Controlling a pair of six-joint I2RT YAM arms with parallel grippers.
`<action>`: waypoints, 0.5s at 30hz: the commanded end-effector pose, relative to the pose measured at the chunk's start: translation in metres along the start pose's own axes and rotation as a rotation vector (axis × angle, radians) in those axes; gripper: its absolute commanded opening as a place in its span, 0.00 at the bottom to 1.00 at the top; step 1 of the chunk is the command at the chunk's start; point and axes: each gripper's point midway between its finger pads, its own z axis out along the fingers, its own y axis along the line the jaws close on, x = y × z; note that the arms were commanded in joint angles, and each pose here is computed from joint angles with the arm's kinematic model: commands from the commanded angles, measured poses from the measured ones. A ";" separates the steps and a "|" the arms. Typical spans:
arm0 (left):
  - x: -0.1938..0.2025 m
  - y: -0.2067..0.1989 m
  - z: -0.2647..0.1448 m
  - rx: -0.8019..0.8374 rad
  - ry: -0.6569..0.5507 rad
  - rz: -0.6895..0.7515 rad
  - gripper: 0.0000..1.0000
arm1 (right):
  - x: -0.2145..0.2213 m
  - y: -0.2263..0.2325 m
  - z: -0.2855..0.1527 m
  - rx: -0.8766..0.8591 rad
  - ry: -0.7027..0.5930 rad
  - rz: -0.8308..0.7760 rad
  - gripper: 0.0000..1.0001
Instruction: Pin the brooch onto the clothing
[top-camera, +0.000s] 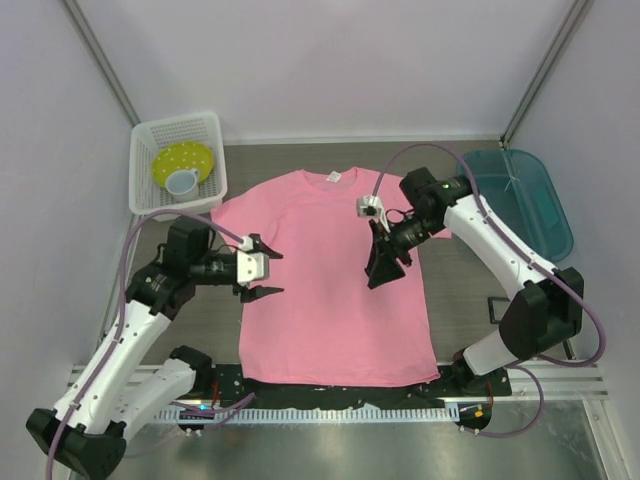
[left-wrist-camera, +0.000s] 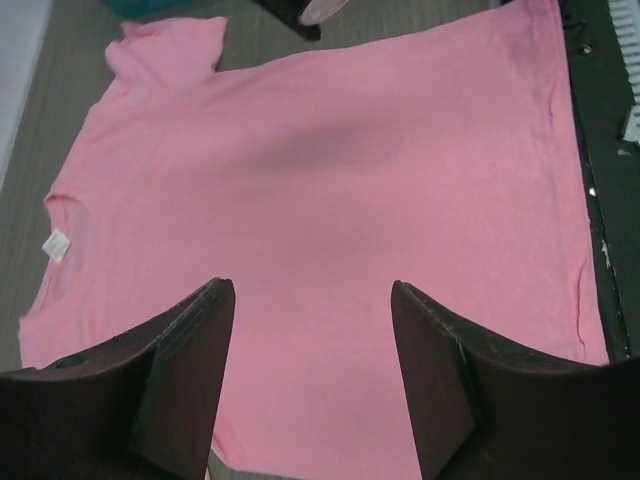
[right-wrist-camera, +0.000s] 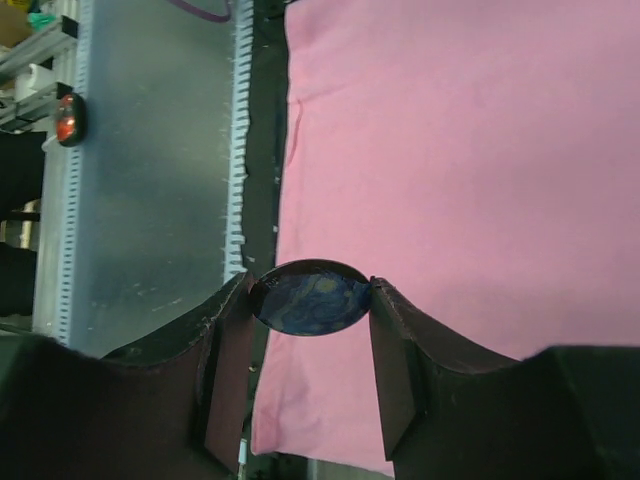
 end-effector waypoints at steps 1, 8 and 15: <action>-0.014 -0.004 0.029 0.079 -0.039 0.270 0.66 | -0.015 0.027 0.025 -0.114 -0.036 0.065 0.43; -0.042 -0.020 0.082 0.075 -0.095 0.430 0.56 | -0.016 0.045 0.052 -0.184 -0.007 0.077 0.41; -0.053 -0.021 0.099 0.051 -0.105 0.401 0.54 | -0.010 0.053 0.067 -0.203 0.022 0.077 0.41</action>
